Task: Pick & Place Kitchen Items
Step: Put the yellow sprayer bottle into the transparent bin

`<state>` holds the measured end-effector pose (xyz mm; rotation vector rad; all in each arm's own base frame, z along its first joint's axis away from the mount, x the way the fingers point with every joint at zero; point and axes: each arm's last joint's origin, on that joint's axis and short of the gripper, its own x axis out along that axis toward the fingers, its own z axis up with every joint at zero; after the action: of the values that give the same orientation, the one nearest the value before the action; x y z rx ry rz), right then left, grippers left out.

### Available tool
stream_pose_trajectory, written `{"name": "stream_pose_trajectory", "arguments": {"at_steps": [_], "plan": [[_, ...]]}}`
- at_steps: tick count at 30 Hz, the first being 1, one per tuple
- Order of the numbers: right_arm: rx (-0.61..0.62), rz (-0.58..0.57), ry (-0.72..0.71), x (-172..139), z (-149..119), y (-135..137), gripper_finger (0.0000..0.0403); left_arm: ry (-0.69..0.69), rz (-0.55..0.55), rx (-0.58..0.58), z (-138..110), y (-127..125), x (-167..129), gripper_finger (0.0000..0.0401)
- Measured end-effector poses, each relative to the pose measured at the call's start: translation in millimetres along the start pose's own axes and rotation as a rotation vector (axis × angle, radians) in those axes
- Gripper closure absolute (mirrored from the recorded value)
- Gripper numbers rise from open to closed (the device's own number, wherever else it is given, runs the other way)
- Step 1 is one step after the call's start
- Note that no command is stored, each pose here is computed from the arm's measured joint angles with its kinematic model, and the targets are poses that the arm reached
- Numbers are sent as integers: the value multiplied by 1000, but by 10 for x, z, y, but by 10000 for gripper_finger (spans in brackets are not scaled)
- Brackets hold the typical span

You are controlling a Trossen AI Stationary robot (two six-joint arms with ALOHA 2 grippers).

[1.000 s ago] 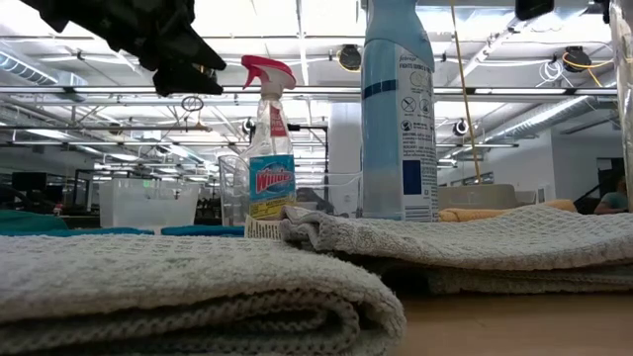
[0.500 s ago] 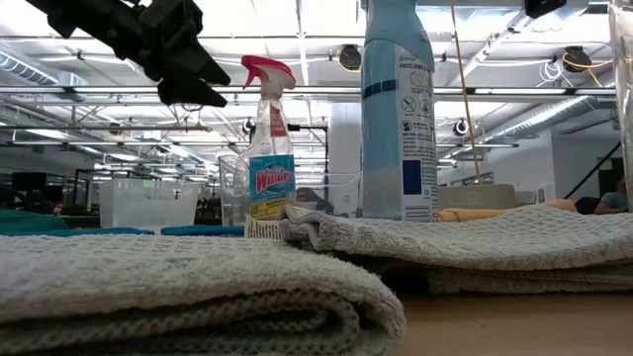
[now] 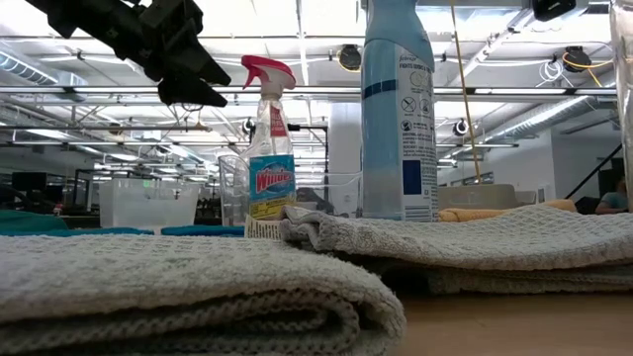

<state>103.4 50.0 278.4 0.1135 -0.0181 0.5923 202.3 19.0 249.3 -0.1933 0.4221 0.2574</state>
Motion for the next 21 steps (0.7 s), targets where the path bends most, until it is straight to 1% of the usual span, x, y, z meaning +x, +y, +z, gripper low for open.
{"name": "stream_pose_trajectory", "arguments": {"at_steps": [2, 4, 8, 10, 12, 14, 17, 21], "plan": [[33, 32, -31, -1, 32, 12, 124, 0, 0, 0, 0, 0, 0, 93], [37, 39, -62, -2, 63, 16, 124, 0, 0, 0, 0, 0, 0, 93], [60, 58, -21, -1, 26, 19, 124, 0, 0, 0, 0, 0, 0, 93], [85, 59, -27, -16, 33, 22, 124, 0, 0, 0, 0, 0, 0, 93], [74, 56, -22, -53, 47, 30, 124, 0, 0, -1, 0, 0, 0, 93], [19, 33, -36, -102, 80, 35, 124, -1, 0, -1, 1, 0, 0, 93], [-28, -46, -26, -181, 74, 25, 124, -14, -3, -7, 14, -3, 0, 93], [35, -85, 55, -267, -21, 23, 124, -31, -7, -11, 30, -6, 0, 93]]}}
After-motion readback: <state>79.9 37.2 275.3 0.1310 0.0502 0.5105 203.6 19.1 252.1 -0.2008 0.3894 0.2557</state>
